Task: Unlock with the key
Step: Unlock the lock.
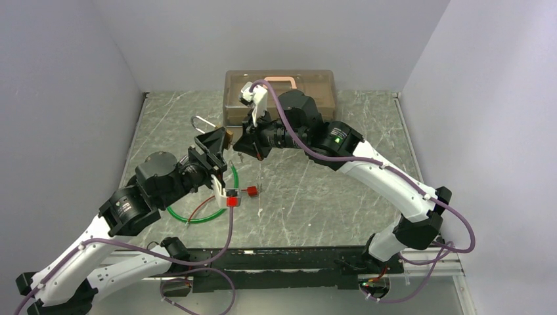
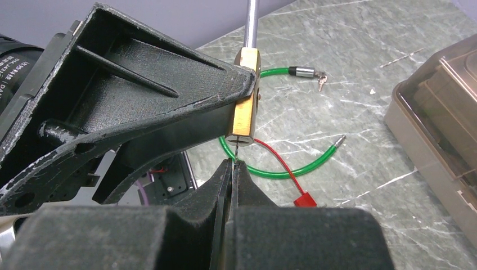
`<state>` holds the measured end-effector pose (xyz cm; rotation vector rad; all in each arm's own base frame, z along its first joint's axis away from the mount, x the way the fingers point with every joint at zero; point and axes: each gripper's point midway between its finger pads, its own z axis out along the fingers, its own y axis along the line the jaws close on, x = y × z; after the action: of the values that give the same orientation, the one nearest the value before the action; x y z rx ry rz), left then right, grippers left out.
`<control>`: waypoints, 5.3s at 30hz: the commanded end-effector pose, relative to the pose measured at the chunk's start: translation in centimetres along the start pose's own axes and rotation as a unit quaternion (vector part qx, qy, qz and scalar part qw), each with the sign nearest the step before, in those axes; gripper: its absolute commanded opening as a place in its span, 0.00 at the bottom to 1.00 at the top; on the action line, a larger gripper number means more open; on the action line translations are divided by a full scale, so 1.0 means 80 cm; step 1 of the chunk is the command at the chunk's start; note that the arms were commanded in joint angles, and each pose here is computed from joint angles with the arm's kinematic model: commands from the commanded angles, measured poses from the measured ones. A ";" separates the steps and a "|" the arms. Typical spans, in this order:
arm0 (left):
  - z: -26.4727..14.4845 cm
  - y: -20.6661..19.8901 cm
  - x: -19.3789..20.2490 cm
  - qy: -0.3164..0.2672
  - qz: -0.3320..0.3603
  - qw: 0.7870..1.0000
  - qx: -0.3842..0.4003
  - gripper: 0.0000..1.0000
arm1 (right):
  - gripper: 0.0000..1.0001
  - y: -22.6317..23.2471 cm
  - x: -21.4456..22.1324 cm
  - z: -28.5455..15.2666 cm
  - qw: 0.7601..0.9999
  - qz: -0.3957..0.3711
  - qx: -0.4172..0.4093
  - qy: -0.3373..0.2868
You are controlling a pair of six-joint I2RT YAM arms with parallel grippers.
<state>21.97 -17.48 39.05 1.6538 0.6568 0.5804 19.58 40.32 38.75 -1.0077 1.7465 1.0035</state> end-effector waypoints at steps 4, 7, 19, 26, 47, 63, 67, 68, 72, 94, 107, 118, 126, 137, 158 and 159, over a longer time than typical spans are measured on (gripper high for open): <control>-0.004 0.035 -0.045 -0.092 -0.003 0.995 -0.047 0.00 | 0.00 0.060 -0.058 -0.001 0.991 -0.032 -0.100 -0.078; -0.001 0.036 -0.048 -0.094 0.004 0.994 -0.052 0.00 | 0.00 0.064 -0.062 0.003 0.991 -0.029 -0.109 -0.079; 0.005 0.047 -0.064 -0.113 -0.002 0.991 -0.074 0.00 | 0.00 0.059 -0.064 0.016 0.991 -0.027 -0.102 -0.087; 0.005 0.022 -0.081 -0.144 0.024 0.989 -0.034 0.00 | 0.00 0.060 -0.072 0.002 0.990 -0.046 -0.102 -0.090; 0.009 0.059 -0.050 -0.079 -0.033 0.991 -0.107 0.00 | 0.65 0.029 -0.083 -0.038 0.991 -0.054 -0.010 -0.122; 0.003 0.065 -0.044 -0.075 -0.027 0.991 -0.112 0.00 | 0.53 -0.033 -0.086 -0.050 0.981 -0.065 0.132 -0.123; 0.004 0.066 -0.045 -0.075 -0.028 0.990 -0.116 0.00 | 0.54 -0.042 -0.085 -0.049 0.978 -0.069 0.155 -0.120; 0.004 0.067 -0.045 -0.076 -0.030 0.990 -0.116 0.00 | 0.54 -0.038 -0.084 -0.046 0.980 -0.070 0.144 -0.121; 0.004 0.073 -0.044 -0.075 -0.031 0.989 -0.122 0.00 | 0.53 -0.018 -0.080 -0.035 0.986 -0.071 0.093 -0.120; -0.043 0.118 -0.082 -0.188 -0.172 0.961 -0.103 0.81 | 0.00 0.015 -0.079 -0.077 0.981 -0.070 -0.012 -0.179; -0.081 0.090 -0.134 -0.294 -0.217 0.930 0.036 0.99 | 0.00 0.052 -0.052 -0.121 0.967 -0.185 -0.081 -0.157; -0.071 0.071 -0.121 -0.260 -0.243 0.933 0.049 0.99 | 0.00 0.072 -0.049 -0.135 0.938 -0.279 -0.112 -0.170; -0.045 0.028 -0.105 -0.194 -0.305 0.926 0.105 0.94 | 0.00 0.077 -0.052 -0.121 0.935 -0.300 -0.112 -0.156; -0.047 -0.004 -0.118 -0.177 -0.366 0.887 0.217 0.47 | 0.00 0.089 -0.045 -0.115 0.929 -0.327 -0.110 -0.134; -0.038 -0.005 -0.106 -0.151 -0.418 0.874 0.196 0.00 | 0.25 0.091 -0.048 -0.106 0.927 -0.353 -0.051 -0.119; -0.039 -0.006 -0.107 -0.152 -0.424 0.871 0.197 0.00 | 0.32 0.091 -0.052 -0.110 0.927 -0.350 -0.049 -0.124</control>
<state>13.59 -20.98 37.29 1.6269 1.2697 -0.4555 11.68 36.52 41.36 -1.5382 1.0906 0.6817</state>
